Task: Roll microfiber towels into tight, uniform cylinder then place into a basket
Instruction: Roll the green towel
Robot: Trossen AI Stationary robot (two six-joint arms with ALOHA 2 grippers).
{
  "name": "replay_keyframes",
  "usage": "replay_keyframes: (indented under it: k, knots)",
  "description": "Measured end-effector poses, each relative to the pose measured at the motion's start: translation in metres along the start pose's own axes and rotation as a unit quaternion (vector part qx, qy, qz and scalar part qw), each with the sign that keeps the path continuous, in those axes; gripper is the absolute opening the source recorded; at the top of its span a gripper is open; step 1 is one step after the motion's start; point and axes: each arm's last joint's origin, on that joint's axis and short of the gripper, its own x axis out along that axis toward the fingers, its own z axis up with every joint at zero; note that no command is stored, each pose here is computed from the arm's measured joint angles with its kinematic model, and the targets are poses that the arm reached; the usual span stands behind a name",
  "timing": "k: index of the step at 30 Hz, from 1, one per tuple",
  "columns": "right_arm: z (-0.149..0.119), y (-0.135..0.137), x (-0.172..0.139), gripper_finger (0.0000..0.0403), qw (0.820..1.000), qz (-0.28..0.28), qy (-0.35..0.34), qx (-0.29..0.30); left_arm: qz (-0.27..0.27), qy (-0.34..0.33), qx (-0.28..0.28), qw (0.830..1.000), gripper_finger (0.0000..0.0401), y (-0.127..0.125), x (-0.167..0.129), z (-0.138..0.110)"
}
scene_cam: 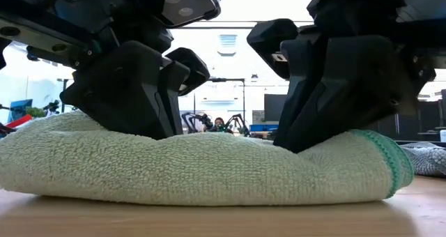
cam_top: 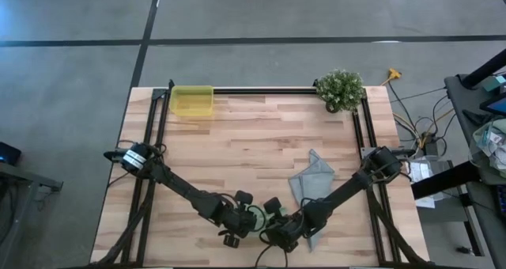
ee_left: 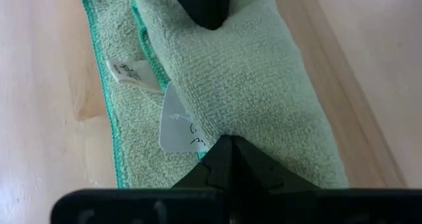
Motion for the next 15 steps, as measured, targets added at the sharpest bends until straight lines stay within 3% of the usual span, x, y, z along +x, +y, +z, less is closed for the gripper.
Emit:
replay_keyframes:
  k: [15]
  knots:
    - [0.002, 0.008, -0.019, 0.0009, 0.999, -0.047, 0.008, 0.000, -0.003, -0.002, 0.000, 1.000, 0.0000, 0.000, 0.001, 0.000]
